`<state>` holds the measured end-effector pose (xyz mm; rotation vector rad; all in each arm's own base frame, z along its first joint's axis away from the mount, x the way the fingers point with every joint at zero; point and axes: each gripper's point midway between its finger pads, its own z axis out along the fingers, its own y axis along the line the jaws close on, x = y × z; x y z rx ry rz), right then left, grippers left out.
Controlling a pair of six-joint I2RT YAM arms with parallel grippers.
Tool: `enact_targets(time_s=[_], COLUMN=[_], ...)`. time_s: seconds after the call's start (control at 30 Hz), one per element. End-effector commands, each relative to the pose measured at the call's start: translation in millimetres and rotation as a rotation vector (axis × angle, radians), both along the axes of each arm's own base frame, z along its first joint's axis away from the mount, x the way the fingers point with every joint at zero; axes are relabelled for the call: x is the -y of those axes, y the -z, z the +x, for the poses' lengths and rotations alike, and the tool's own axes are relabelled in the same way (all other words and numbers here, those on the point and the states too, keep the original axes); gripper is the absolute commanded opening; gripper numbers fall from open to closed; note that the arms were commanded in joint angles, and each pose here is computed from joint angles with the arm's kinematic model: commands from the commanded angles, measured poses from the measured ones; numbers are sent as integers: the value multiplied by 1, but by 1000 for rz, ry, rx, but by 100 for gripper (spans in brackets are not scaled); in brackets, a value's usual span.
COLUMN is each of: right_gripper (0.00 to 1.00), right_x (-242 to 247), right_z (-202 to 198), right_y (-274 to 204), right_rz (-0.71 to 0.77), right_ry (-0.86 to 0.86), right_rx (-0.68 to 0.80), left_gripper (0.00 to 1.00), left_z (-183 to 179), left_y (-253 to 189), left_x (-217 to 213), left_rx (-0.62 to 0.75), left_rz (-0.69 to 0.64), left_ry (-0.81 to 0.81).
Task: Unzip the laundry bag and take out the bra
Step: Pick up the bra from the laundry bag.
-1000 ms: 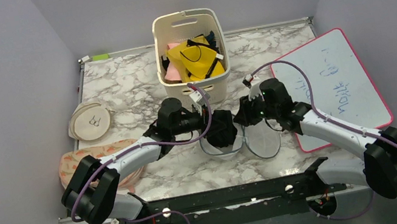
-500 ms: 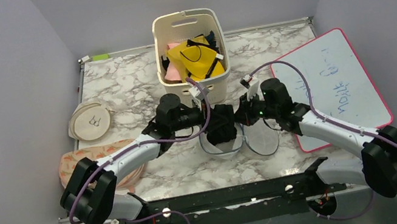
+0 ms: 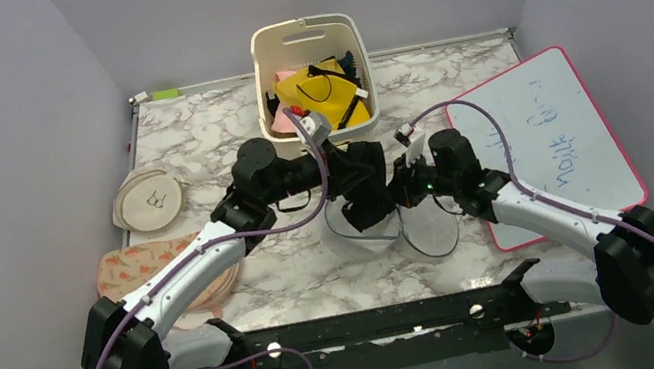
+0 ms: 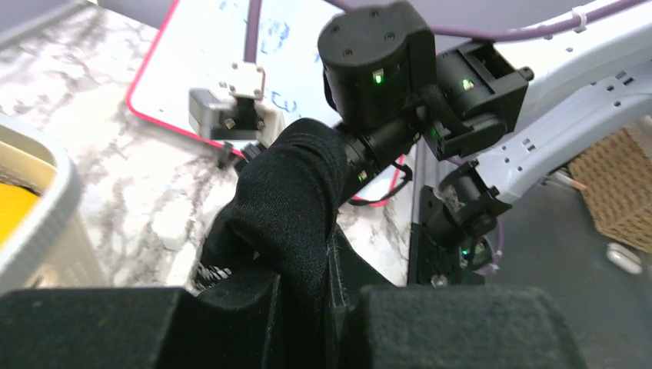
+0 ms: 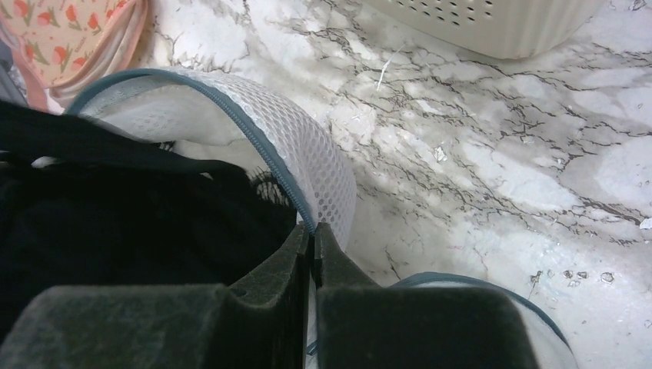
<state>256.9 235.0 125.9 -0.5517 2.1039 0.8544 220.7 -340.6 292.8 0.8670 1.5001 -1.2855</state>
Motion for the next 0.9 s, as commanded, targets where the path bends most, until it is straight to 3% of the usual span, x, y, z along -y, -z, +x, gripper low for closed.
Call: enact_targets(time_s=[0.0, 0.87], right_gripper=[1, 1], right_x=[1, 3], right_z=[5, 0], right_y=[-5, 4], right_rz=[-2, -7], right_ry=[8, 2], right_rx=[27, 12], left_gripper=[0, 0], left_z=[17, 44], left_y=[-37, -188], left_x=[-13, -63], left_rx=[126, 361], left_rz=[14, -67], left_ry=[-120, -456])
